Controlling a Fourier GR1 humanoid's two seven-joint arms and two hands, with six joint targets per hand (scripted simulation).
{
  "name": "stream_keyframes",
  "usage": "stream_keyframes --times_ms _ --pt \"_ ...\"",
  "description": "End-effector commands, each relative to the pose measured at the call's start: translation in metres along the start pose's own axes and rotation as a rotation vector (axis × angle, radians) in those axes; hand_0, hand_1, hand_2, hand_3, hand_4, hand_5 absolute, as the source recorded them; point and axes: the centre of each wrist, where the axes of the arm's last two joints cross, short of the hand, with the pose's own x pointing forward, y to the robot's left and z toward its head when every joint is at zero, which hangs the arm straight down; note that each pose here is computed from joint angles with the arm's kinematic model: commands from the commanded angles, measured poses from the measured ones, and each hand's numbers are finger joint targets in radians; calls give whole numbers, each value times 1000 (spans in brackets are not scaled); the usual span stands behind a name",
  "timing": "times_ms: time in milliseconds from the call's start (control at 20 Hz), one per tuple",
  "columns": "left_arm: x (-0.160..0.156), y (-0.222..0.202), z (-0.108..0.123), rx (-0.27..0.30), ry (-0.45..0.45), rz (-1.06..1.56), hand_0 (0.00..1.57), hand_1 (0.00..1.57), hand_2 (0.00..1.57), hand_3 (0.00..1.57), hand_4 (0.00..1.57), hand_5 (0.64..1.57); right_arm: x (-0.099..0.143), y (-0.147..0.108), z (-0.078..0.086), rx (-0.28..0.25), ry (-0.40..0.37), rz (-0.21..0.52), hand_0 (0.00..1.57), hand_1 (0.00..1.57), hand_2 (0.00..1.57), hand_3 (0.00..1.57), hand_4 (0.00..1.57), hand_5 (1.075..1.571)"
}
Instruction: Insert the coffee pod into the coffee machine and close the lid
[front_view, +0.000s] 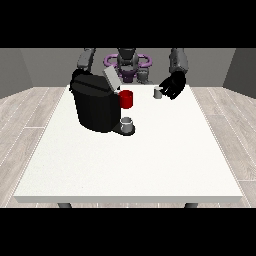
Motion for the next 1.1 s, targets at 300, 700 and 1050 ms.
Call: stream_keyframes --times_ms 300,700,1050 --pt "45 38 -26 89 -69 -7 1272 1272 1342 1293 548 1571 17 14 -16 53 -95 -18 0 0 0 0 497 1571" --pt "64 88 -34 120 -13 40 1272 1272 1307 1244 512 1571 33 5 -18 105 -63 -20 0 0 0 0 504 1571" --pt "64 107 -33 130 -10 28 1264 1264 1319 1251 516 1571 33 32 0 120 -53 -5 0 0 0 0 506 1571"
